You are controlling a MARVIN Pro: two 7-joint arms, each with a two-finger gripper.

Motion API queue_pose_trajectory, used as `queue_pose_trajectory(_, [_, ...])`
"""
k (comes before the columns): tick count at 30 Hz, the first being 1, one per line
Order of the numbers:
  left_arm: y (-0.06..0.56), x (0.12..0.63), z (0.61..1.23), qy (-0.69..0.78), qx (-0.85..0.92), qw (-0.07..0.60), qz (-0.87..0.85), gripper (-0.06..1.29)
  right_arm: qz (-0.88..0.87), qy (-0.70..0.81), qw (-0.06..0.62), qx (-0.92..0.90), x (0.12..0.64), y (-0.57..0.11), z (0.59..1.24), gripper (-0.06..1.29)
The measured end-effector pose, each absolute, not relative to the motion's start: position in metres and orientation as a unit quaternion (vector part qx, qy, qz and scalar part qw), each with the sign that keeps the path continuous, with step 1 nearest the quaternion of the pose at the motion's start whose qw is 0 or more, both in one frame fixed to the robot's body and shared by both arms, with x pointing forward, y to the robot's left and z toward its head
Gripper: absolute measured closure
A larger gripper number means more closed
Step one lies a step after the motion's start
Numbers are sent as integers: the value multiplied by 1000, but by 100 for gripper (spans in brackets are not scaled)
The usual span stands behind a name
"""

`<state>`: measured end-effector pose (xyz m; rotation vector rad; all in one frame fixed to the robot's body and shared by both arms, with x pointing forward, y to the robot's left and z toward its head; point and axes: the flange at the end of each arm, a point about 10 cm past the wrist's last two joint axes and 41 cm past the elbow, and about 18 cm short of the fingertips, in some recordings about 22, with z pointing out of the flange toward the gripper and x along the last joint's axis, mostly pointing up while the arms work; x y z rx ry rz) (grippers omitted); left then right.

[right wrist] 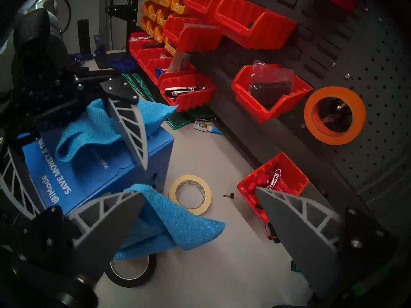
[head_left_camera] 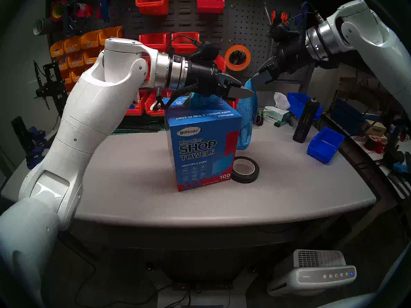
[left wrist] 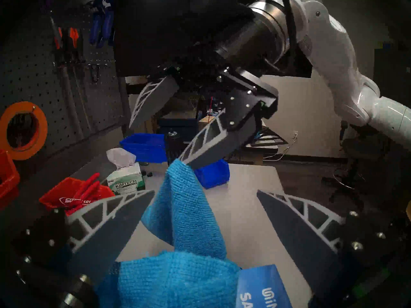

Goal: Take out a shop towel

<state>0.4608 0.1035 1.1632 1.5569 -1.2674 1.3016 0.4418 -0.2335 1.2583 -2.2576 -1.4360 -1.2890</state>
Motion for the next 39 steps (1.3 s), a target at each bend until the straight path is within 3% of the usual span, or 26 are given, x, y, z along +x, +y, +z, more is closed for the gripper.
queue_pose_trajectory(20, [87, 464, 1154, -489, 618, 338, 515, 0, -425, -482, 87, -761, 439, -231, 1262, -2])
queue_pose_trajectory(21, [86, 464, 1153, -489, 619, 336, 515, 32, -425, -481, 87, -762, 439, -231, 1263, -2])
queue_pose_trajectory(22, [86, 465, 1152, -489, 619, 334, 515, 51, -426, -480, 87, -762, 439, -231, 1263, -2])
queue_pose_trajectory(23, [85, 465, 1150, -489, 620, 331, 516, 104, -426, -479, 87, -762, 439, -231, 1264, -2])
queue_pose_trajectory(24, [85, 465, 1150, -489, 621, 329, 517, 125, -426, -479, 87, -763, 439, -231, 1264, -2])
queue_pose_trajectory(39, [80, 469, 1144, -488, 620, 313, 528, 125, -437, -473, 88, -760, 435, -231, 1277, -2])
